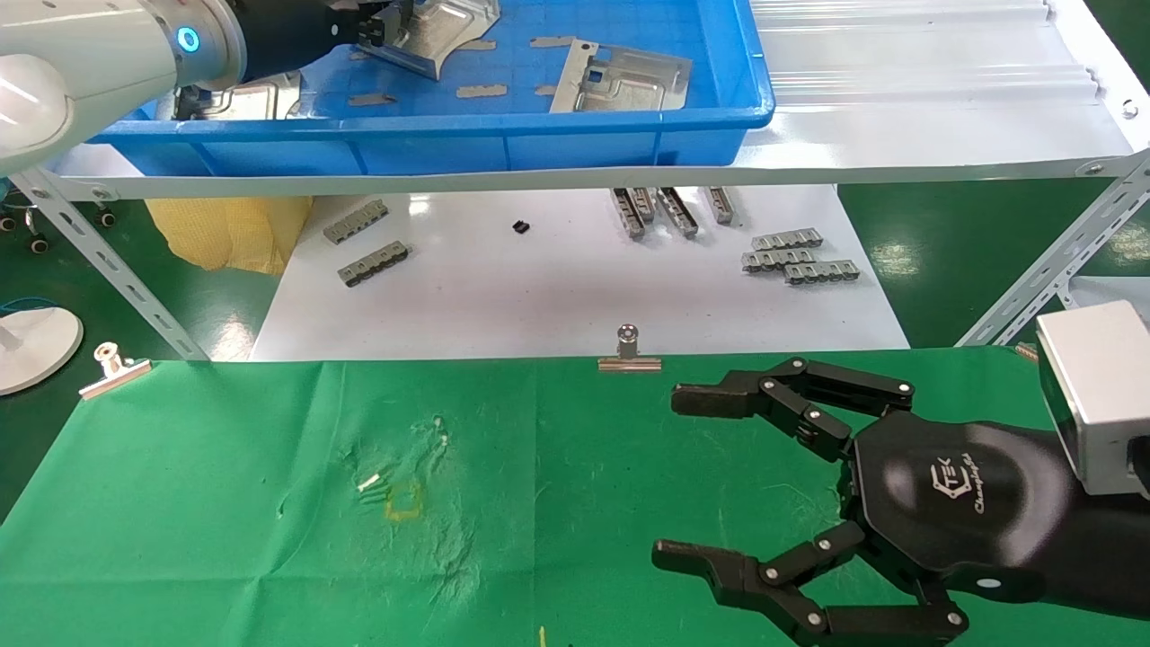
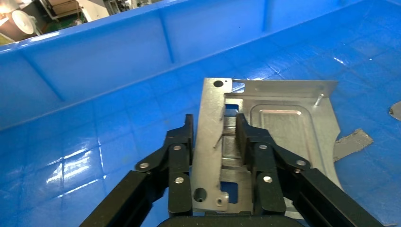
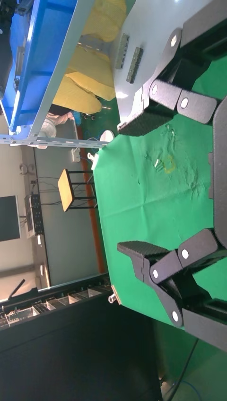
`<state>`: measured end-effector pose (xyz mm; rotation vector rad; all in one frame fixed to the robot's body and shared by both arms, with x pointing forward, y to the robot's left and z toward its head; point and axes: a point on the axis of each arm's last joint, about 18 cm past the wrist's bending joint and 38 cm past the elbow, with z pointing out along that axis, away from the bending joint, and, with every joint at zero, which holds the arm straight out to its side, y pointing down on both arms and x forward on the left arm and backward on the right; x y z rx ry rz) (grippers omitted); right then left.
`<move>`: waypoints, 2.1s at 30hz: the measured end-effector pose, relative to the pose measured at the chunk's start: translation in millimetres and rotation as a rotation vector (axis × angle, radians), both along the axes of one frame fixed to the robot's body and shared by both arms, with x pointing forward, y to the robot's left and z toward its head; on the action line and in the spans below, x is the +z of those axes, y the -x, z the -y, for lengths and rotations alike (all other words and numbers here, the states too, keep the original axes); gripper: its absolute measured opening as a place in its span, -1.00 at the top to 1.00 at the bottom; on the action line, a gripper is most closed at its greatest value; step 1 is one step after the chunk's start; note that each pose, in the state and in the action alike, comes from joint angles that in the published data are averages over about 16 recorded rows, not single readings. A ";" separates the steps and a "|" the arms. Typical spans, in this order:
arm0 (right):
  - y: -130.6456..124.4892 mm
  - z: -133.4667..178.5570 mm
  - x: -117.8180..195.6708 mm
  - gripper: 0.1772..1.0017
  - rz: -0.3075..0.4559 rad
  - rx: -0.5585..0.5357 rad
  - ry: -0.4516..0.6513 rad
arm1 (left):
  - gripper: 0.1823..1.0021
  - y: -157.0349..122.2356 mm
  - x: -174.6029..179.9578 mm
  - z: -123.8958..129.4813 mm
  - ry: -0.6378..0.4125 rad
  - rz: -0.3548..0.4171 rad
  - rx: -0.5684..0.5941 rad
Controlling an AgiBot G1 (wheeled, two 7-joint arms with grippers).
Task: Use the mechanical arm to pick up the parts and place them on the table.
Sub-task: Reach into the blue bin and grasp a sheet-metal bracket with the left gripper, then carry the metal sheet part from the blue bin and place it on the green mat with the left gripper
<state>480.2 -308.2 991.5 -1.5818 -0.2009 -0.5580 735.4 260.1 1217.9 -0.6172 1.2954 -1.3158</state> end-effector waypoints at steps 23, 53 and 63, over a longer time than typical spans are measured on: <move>0.0 0.0 0.0 -0.98 0.000 0.000 0.000 | 0.78 43.6 27.4 3.9 -0.075 0.114 -0.229; 0.0 0.0 0.0 -1.00 0.000 0.000 0.000 | 0.78 108.8 -158.2 -50.6 -0.921 0.018 -0.620; 0.0 0.0 0.0 -1.00 0.000 0.000 0.000 | 0.78 84.8 -218.8 -52.7 -1.058 -0.088 -0.620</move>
